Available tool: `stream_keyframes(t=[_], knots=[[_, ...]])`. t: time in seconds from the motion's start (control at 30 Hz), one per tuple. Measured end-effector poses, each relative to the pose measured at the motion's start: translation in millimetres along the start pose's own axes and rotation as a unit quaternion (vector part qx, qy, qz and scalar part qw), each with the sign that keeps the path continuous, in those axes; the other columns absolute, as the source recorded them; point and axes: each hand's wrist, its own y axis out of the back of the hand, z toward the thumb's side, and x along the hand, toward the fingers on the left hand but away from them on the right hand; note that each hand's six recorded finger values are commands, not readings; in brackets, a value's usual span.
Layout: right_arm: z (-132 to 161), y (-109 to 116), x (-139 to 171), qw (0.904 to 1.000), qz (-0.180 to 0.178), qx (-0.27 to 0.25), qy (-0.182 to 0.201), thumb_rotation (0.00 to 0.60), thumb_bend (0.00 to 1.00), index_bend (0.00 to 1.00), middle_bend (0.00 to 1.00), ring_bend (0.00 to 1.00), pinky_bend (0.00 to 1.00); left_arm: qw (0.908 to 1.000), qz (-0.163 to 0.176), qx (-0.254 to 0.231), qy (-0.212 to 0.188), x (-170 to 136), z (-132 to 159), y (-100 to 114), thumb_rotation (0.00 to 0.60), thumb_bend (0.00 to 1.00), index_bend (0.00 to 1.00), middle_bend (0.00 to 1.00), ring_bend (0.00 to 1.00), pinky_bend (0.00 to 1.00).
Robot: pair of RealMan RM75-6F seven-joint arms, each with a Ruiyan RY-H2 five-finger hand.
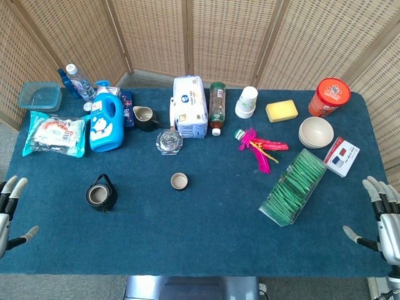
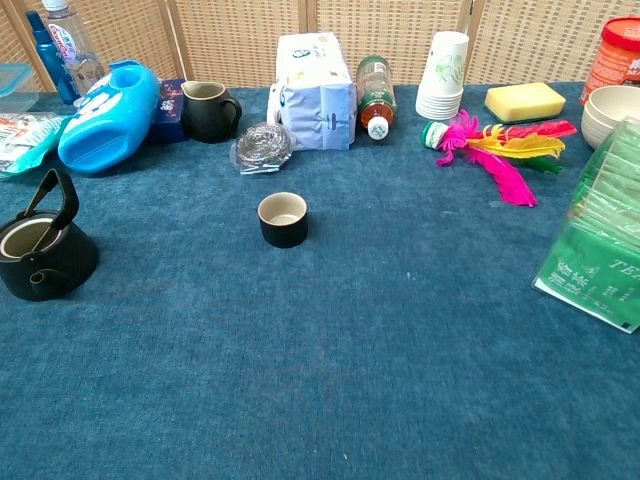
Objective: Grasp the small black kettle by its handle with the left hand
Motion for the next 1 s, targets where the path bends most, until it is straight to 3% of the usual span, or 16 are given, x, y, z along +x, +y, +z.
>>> stream_keyframes(t=[0.47, 0.77, 1.0], knots=[[-3, 5, 2, 0.9999, -0.003, -0.008, -0.006, 0.6, 0.0, 0.0, 0.0, 0.0, 0.0, 0.9994, -0.01, 0.013, -0.029, 11, 8, -12, 0.6, 0.01, 0.0, 0.0, 0.0, 0.02], [-6, 3, -1, 0.9999, 0.003, -0.009, -0.011, 0.6, 0.0, 0.0, 0.0, 0.0, 0.0, 0.9912, 0.016, 0.048, -0.122, 64, 20, -26, 0.6, 0.01, 0.0, 0.0, 0.0, 0.02], [-7, 6, 0, 0.9998, 0.001, -0.014, -0.014, 0.6, 0.0, 0.0, 0.0, 0.0, 0.0, 0.9786, 0.006, 0.075, -0.191, 113, 51, -58, 0.6, 0.01, 0.0, 0.0, 0.0, 0.02]])
